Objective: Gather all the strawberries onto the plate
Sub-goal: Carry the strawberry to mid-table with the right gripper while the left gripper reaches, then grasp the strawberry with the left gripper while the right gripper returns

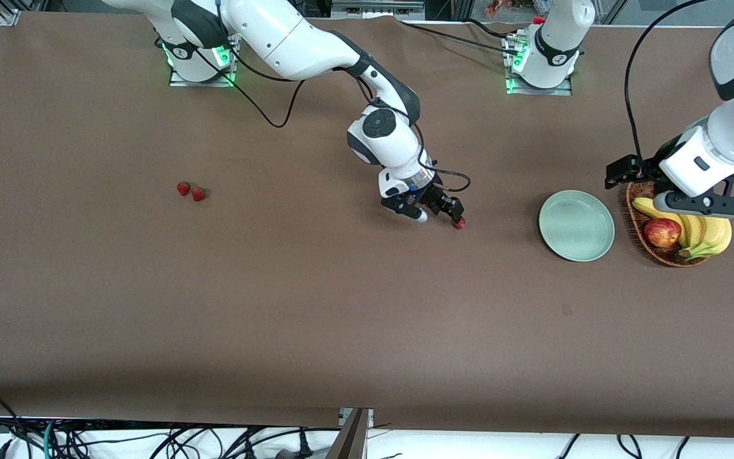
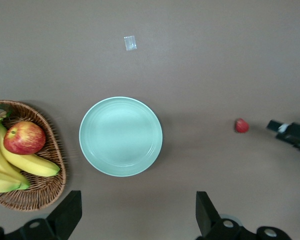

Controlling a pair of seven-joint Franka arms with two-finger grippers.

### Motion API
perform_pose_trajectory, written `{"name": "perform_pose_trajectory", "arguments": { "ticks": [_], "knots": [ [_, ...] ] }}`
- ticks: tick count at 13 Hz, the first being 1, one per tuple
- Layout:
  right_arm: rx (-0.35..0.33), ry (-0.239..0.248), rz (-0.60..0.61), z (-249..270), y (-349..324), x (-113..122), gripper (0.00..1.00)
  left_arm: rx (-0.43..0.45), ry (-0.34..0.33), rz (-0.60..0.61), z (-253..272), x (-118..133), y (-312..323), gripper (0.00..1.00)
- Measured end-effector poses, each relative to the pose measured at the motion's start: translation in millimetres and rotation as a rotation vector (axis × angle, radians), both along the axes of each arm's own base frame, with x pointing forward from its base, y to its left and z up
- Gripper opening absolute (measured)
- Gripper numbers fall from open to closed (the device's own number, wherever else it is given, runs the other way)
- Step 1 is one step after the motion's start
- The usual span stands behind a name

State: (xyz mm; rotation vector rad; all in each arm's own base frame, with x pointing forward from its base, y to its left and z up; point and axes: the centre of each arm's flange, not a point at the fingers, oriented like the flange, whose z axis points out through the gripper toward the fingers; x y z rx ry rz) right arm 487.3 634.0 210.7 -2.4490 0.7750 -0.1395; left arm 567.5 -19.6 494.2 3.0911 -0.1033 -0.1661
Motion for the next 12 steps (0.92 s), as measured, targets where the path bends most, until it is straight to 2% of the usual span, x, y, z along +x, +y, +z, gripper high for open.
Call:
{"name": "perform_pose_trajectory", "arguments": {
  "ticks": [1,2,4,7,10,12],
  "knots": [
    [-0.044,0.0,0.004,4,-10,13,0.95,0.0,-0.001,0.0,-13,-1,0,1.0],
    [-0.107,0.005,0.029,11,-24,29,1.0,0.001,-0.005,-0.002,-28,-2,-2,1.0],
    [-0.226,0.031,0.115,33,-63,65,1.0,0.001,-0.021,-0.007,-60,-7,-20,1.0],
    [-0.38,0.085,0.303,64,-142,111,1.0,0.0,-0.053,0.048,-107,-22,-91,1.0],
    [-0.515,0.149,0.497,92,-221,126,0.99,-0.013,-0.07,0.128,-158,-35,-168,1.0],
    [-0.58,0.168,0.61,102,-288,125,0.99,0.027,-0.09,0.172,-201,-39,-196,1.0]
  ]
}}
